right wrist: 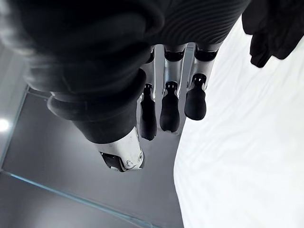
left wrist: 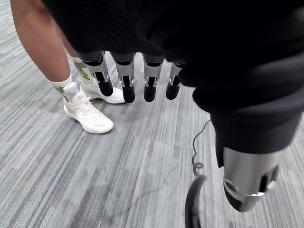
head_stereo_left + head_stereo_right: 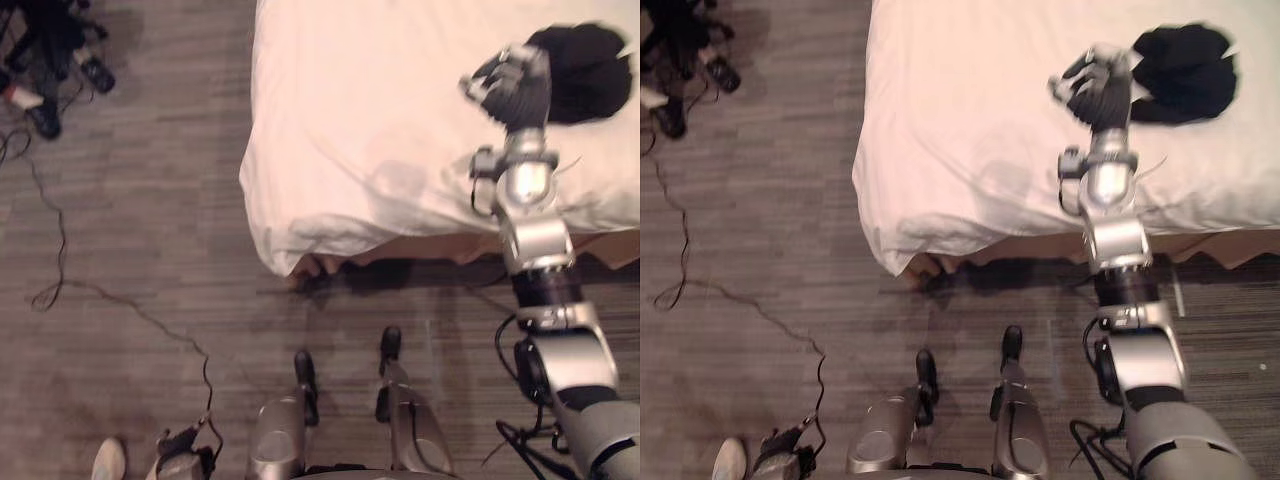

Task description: Tidy the bed and pick cloth on bed and put in laundry

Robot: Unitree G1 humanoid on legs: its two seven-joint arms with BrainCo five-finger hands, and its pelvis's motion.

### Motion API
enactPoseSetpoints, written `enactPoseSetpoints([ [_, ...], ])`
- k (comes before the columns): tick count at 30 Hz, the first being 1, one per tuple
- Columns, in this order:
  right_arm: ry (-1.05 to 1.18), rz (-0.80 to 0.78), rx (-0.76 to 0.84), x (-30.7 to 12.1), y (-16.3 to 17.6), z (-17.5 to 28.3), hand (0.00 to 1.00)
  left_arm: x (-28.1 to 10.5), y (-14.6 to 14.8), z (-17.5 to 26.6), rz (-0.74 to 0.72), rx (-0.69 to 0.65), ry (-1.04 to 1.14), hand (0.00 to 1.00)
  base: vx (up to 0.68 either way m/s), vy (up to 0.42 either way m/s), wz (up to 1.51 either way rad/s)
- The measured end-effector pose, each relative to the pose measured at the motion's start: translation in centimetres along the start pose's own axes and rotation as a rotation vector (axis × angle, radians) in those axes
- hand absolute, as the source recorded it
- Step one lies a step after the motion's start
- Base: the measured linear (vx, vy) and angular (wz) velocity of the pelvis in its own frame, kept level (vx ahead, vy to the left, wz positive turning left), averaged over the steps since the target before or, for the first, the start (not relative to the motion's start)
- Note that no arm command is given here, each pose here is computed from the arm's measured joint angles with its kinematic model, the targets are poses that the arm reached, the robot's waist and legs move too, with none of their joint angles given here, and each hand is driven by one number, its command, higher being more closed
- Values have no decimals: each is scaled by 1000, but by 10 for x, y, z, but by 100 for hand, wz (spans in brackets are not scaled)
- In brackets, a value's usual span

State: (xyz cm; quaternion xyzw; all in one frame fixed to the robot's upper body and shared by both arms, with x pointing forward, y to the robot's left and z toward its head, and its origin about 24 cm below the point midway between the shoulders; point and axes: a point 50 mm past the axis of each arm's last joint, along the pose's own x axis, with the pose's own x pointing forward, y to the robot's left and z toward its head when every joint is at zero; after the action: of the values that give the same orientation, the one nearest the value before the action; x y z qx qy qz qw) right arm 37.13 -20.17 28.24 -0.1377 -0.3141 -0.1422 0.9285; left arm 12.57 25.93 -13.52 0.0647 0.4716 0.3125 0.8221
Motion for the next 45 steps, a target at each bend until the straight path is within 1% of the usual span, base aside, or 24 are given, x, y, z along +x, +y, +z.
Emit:
enactPoseSetpoints([
  [6, 234, -49, -15, -1, -3, -47, 100, -27, -82, 59, -234, 88, -237, 0, -9, 30, 33],
  [8, 181, -65, 16, 4, -2, -38, 100, -31, -91, 66, -262, 112, -271, 0, 8, 53, 10],
  [11, 213, -40, 88, 2, 9, -42, 100, -36, -99, 72, -292, 149, -316, 0, 23, 45, -10],
  [14, 222, 31, 120, -7, 28, -45, 100, -42, -111, 79, -324, 164, -344, 0, 6, 11, -16],
  [16, 232, 161, 169, -23, 56, -47, 100, -45, -116, 78, -339, 168, -347, 0, 8, -18, -24],
  [18, 286, 430, 310, -68, 116, -48, 100, -47, -118, 77, -345, 177, -345, 0, 23, -42, -24],
  [19, 322, 506, 358, -84, 132, -51, 100, -47, -118, 77, -346, 187, -351, 0, 28, -43, -6],
  [20, 441, 669, 440, -126, 165, -59, 100, -49, -120, 78, -352, 222, -373, 0, 43, -40, 1],
  [21, 550, 793, 505, -165, 188, -64, 100, -51, -123, 79, -365, 240, -390, 0, 48, -33, 3],
  [23, 666, 936, 622, -216, 214, -60, 100, -54, -126, 79, -388, 280, -414, 0, 61, -7, 0],
  [24, 690, 974, 689, -230, 224, -52, 100, -54, -126, 78, -392, 293, -417, 0, 55, 11, -4],
  [26, 628, 968, 789, -221, 227, -32, 100, -53, -125, 76, -391, 310, -410, 0, 40, 21, -13],
  [29, 465, 826, 955, -183, 211, -8, 100, -46, -115, 61, -376, 337, -357, 0, 45, 21, -28],
  [31, 351, 585, 1035, -140, 172, -9, 100, -46, -114, 54, -380, 342, -336, 0, 40, 30, -32],
  [32, 323, 518, 1038, -128, 160, -12, 100, -46, -114, 54, -380, 341, -337, 0, 16, 42, -19],
  [34, 222, 298, 1037, -86, 113, -16, 100, -44, -111, 55, -370, 343, -341, 0, 2, 47, -13],
  [35, 194, 248, 1031, -77, 102, -16, 100, -44, -110, 55, -368, 342, -341, 0, -3, 39, -22],
  [36, 133, 145, 1009, -59, 75, -15, 100, -43, -110, 55, -367, 341, -342, 0, -4, 29, -20],
  [37, 105, 98, 994, -52, 62, -14, 100, -44, -110, 55, -368, 340, -344, 0, -2, 35, -14],
  [39, 6, -38, 912, -27, 14, -8, 100, -44, -110, 56, -372, 334, -354, 0, -10, 35, 3],
  [40, -4, -47, 898, -24, 10, -6, 100, -44, -110, 56, -372, 333, -357, 0, -31, 33, 8],
  [41, -26, -86, 817, -5, -10, 0, 100, -45, -111, 56, -378, 331, -366, 0, -43, 24, 10],
  [43, -13, -114, 703, 14, -27, 2, 100, -47, -114, 56, -392, 325, -373, 0, -53, 13, 16],
  [45, 36, -124, 494, 32, -48, 3, 100, -53, -123, 65, -427, 327, -420, 0, -66, -2, 20],
])
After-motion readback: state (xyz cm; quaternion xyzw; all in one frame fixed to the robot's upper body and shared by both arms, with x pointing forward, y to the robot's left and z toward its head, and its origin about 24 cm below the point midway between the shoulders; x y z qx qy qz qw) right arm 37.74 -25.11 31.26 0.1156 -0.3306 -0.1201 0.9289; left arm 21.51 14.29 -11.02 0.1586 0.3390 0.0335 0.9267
